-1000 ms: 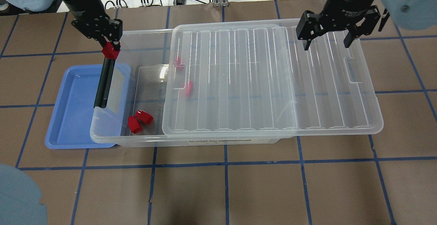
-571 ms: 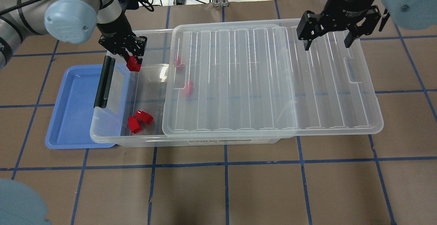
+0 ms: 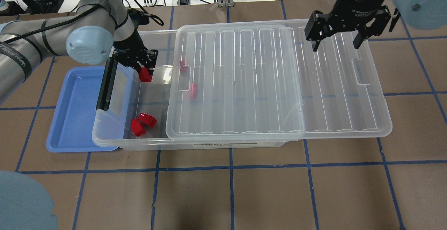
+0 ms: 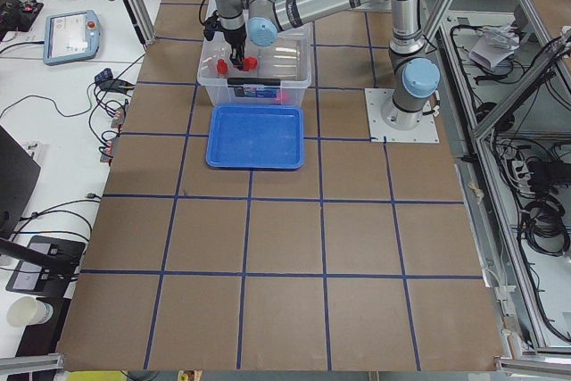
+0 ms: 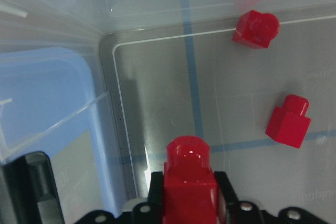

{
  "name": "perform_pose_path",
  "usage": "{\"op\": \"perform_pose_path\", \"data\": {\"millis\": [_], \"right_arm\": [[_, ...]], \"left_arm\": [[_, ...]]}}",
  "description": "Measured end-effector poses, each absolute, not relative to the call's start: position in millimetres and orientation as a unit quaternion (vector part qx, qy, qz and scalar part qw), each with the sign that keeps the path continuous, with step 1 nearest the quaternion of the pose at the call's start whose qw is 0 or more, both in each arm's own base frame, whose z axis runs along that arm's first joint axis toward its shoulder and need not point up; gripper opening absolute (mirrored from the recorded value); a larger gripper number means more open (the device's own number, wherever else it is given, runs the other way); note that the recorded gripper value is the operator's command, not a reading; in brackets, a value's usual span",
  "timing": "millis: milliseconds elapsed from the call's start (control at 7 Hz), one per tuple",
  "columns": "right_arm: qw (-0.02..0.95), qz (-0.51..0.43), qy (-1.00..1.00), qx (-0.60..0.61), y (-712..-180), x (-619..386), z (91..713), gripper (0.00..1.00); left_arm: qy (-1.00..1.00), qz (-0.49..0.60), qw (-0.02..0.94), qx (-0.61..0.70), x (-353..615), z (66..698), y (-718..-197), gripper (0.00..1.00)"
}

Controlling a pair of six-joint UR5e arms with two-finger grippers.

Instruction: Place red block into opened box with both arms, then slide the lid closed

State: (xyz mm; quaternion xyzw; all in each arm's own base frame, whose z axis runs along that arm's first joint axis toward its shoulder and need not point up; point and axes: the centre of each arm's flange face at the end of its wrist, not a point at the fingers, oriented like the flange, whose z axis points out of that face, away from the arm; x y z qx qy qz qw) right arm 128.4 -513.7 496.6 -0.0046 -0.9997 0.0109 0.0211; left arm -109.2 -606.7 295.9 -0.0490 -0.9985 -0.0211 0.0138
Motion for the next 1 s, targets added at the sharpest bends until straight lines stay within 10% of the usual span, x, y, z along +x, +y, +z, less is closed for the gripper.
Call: {"op": "perform_pose_path", "data": {"millis": [286, 429, 571, 1000], "right_arm": [[0.022, 0.01, -1.0, -0.018, -519.6, 106.8, 497.5, 1.0], [0.022, 0.006, -0.999, -0.028, -524.6, 74.2, 496.5, 1.0], [0.022, 0.0, -1.0, -0.016, -528.6, 34.3, 493.9, 1.0], [0.03, -0.02, -0.999, 0.005, -533.4, -79.6, 456.5, 1.0]], "left_arm": [[-0.999, 0.005, 0.011, -0.049, -108.5, 257.4, -589.1, 0.35], [-0.998, 0.025, 0.008, -0.049, -108.5, 241.7, -581.4, 0.79], [-0.998, 0.036, 0.008, -0.048, -108.5, 233.5, -577.2, 1.0], [-0.999, 0.017, 0.003, -0.03, -107.0, 279.0, -595.6, 1.0]]}}
